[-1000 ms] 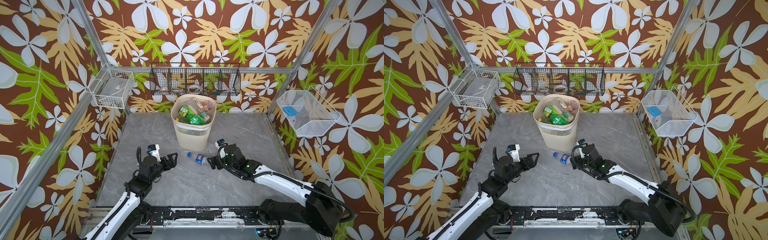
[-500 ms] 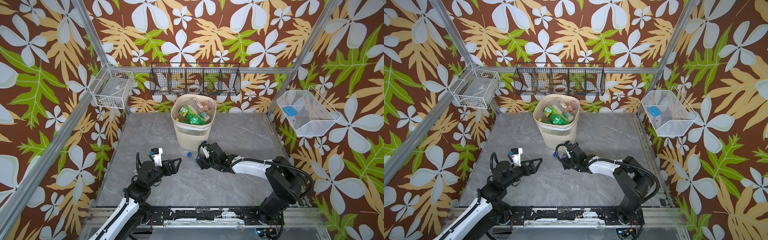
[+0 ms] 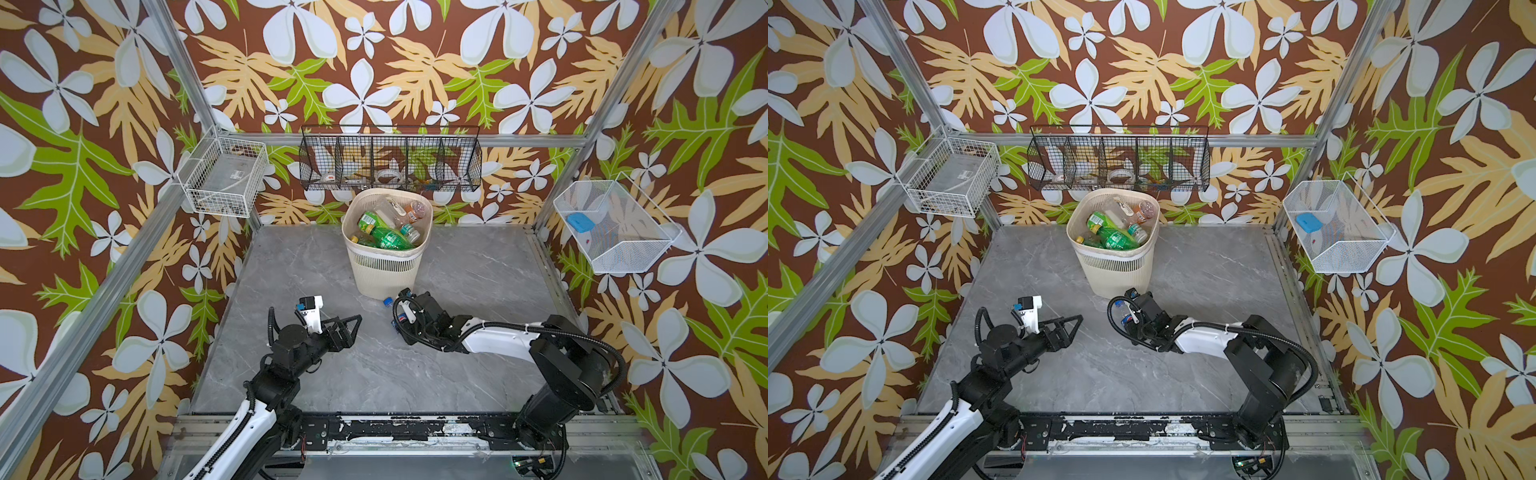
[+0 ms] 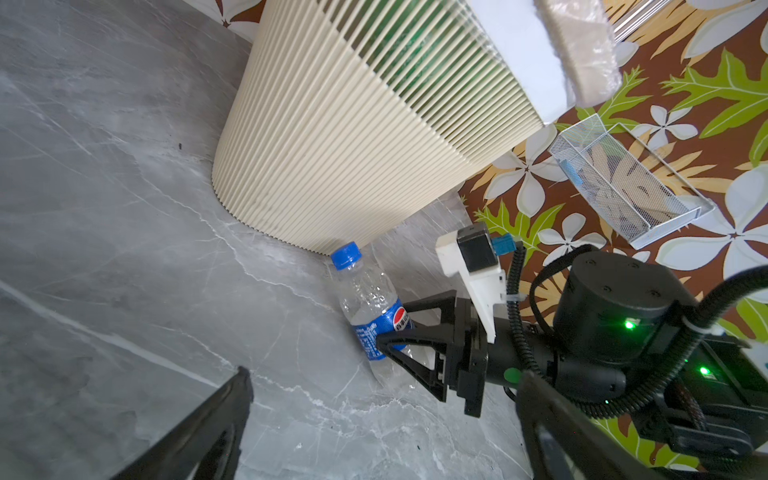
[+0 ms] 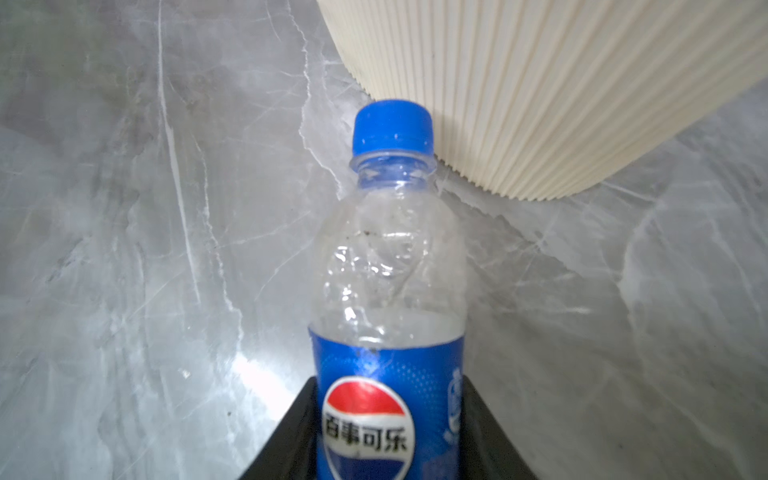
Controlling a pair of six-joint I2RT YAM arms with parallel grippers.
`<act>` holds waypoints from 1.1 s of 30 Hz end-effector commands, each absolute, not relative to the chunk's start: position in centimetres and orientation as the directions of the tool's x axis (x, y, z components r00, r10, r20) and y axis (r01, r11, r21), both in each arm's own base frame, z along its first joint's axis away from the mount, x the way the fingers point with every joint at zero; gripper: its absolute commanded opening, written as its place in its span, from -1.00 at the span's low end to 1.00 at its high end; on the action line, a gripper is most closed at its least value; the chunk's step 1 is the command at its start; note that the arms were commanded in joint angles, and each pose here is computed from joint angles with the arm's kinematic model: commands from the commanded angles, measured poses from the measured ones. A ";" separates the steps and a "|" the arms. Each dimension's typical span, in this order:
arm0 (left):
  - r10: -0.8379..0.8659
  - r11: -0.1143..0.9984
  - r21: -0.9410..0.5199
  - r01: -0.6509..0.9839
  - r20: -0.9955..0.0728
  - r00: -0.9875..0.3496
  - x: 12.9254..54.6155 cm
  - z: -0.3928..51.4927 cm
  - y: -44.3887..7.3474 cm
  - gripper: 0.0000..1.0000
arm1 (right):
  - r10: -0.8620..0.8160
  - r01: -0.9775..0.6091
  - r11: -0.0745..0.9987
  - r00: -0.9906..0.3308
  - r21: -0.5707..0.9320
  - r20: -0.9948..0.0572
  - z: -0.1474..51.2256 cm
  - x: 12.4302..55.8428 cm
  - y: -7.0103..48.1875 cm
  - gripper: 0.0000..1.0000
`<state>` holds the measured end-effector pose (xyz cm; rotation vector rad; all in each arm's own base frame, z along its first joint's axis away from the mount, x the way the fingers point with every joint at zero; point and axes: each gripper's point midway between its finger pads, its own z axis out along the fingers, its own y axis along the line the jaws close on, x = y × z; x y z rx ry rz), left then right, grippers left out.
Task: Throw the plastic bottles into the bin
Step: 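Close the right gripper on the Pepsi bottle and lift it over the bin, then open the right gripper to drop the Pepsi bottle into the bin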
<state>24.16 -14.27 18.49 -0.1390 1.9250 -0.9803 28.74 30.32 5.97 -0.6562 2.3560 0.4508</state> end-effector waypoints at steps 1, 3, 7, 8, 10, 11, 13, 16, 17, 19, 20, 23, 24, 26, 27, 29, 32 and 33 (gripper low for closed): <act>-0.481 0.666 -0.673 0.321 -0.717 -0.504 24.3 20.1 -14.1 1.00 | -0.320 -0.540 0.830 -0.665 0.139 -0.675 7.6 27.8 30.0 -0.14; -0.496 0.671 -0.669 0.320 -0.725 -0.477 24.3 20.9 -13.7 1.00 | -0.322 -0.550 0.826 -0.644 0.127 -0.694 9.5 26.7 30.0 -0.15; -0.520 0.683 -0.654 0.325 -0.748 -0.413 24.2 22.5 -12.8 1.00 | -0.274 -0.576 0.803 -0.586 0.154 -0.763 15.8 24.9 29.7 -0.17; -0.524 0.681 -0.649 0.339 -0.755 -0.394 24.1 23.1 -12.7 1.00 | -0.254 -0.587 0.793 -0.564 0.165 -0.785 17.8 24.5 29.5 -0.18; -0.531 0.666 -0.645 0.375 -0.763 -0.369 23.6 24.2 -12.7 1.00 | -0.213 -0.616 0.768 -0.503 0.175 -0.838 22.0 24.0 29.1 -0.18; -0.533 0.655 -0.641 0.400 -0.767 -0.357 23.4 24.8 -12.8 1.00 | -0.182 -0.631 0.756 -0.457 0.174 -0.871 24.5 23.8 28.8 -0.18; -0.536 0.638 -0.634 0.437 -0.773 -0.339 22.9 25.8 -13.0 1.00 | -0.136 -0.652 0.742 -0.375 0.157 -0.917 28.6 23.7 28.3 -0.17; -0.532 0.639 -0.617 0.459 -0.786 -0.315 22.6 26.7 -13.0 1.00 | -0.130 -0.664 0.742 -0.279 0.093 -0.951 33.0 24.4 28.3 -0.17; -0.532 0.648 -0.612 0.454 -0.790 -0.306 22.7 27.1 -12.8 1.00 | -0.145 -0.665 0.744 -0.252 0.063 -0.957 34.2 24.8 28.5 -0.17; -0.529 0.670 -0.601 0.435 -0.798 -0.287 22.9 27.5 -12.3 1.00 | -0.168 -0.654 0.757 -0.222 0.018 -0.960 35.8 26.3 28.8 -0.18; -0.527 0.683 -0.593 0.427 -0.804 -0.276 23.1 27.8 -12.1 1.00 | -0.177 -0.656 0.755 -0.215 0.008 -0.960 36.4 27.3 29.0 -0.19; -0.522 0.711 -0.580 0.399 -0.814 -0.254 23.5 28.2 -11.5 1.00 | -0.207 -0.671 0.741 -0.173 -0.039 -0.963 38.6 30.2 29.5 -0.20; -0.521 0.717 -0.576 0.393 -0.817 -0.247 23.6 28.4 -11.4 1.00 | -0.226 -0.671 0.739 -0.161 -0.062 -0.961 39.0 31.1 29.6 -0.20; -0.522 0.728 -0.572 0.378 -0.820 -0.236 23.8 28.5 -11.1 1.00 | -0.260 -0.674 0.732 -0.148 -0.095 -0.954 40.3 33.6 29.9 -0.21; -0.522 0.731 -0.571 0.373 -0.821 -0.232 23.8 28.5 -11.0 1.00 | -0.275 -0.683 0.724 -0.149 -0.102 -0.950 40.6 34.6 30.1 -0.21; -0.522 0.740 -0.568 0.360 -0.823 -0.225 23.9 28.5 -10.7 1.00 | -0.301 -0.701 0.706 -0.161 -0.105 -0.940 40.8 36.9 30.5 -0.22; -0.524 0.749 -0.566 0.345 -0.824 -0.215 23.8 28.5 -10.3 1.00 | -0.366 -0.707 0.692 -0.171 -0.144 -0.915 40.1 39.7 31.2 -0.23; -0.524 0.752 -0.565 0.340 -0.825 -0.213 23.8 28.5 -10.2 1.00 | -0.384 -0.709 0.688 -0.178 -0.153 -0.906 39.8 40.3 31.4 -0.23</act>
